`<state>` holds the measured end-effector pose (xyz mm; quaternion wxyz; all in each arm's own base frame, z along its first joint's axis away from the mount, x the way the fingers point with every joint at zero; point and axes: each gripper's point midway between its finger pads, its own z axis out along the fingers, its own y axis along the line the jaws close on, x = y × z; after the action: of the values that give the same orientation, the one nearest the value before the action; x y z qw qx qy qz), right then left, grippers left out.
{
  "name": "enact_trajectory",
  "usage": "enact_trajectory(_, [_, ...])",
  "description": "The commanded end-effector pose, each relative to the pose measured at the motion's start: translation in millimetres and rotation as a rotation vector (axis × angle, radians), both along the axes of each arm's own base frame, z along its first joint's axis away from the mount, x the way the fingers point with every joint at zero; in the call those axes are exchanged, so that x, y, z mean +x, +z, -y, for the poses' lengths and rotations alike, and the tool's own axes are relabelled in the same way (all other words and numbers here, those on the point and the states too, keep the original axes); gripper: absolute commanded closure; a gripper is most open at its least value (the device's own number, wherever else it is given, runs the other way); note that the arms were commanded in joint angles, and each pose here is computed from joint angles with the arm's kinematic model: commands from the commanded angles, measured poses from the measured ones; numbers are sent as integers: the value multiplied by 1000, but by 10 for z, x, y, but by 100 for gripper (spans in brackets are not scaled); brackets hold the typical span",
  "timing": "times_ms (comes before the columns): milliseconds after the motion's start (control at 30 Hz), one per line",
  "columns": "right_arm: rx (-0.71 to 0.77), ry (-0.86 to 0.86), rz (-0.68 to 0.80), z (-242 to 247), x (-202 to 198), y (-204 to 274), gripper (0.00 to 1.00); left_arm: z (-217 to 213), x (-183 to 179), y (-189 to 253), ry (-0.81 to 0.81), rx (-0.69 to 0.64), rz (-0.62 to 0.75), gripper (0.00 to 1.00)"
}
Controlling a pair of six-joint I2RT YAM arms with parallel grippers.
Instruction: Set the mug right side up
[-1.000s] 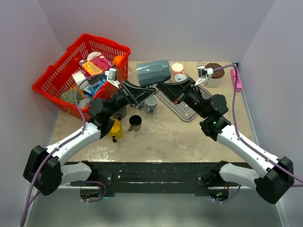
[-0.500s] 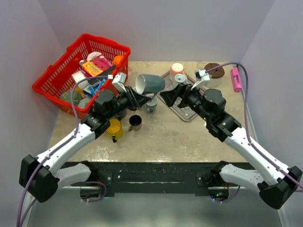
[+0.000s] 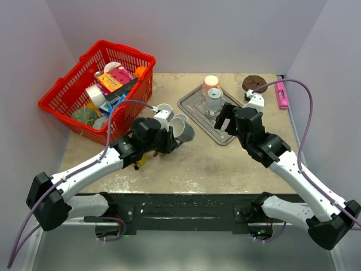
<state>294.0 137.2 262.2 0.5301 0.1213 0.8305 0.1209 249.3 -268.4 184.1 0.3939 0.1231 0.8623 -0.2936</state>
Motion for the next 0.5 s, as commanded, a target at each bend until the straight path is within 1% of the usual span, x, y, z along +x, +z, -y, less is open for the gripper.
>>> enact_trajectory(0, [-6, -54, 31, 79, 62, 212, 1, 32, 184, 257, 48, 30, 118, 100])
enact_trajectory(233, [-37, -27, -14, 5, 96, 56, 1, 95, 108, -192, 49, 190, 17, 100])
enact_trajectory(400, [-47, -26, -27, 5, 107, -17, 1, 144, 45, -340, 47, 277, -1, 100])
enact_trajectory(467, [-50, -23, -33, -5, 112, -51, 1, 106, 62, -404, 74, 327, -8, 100])
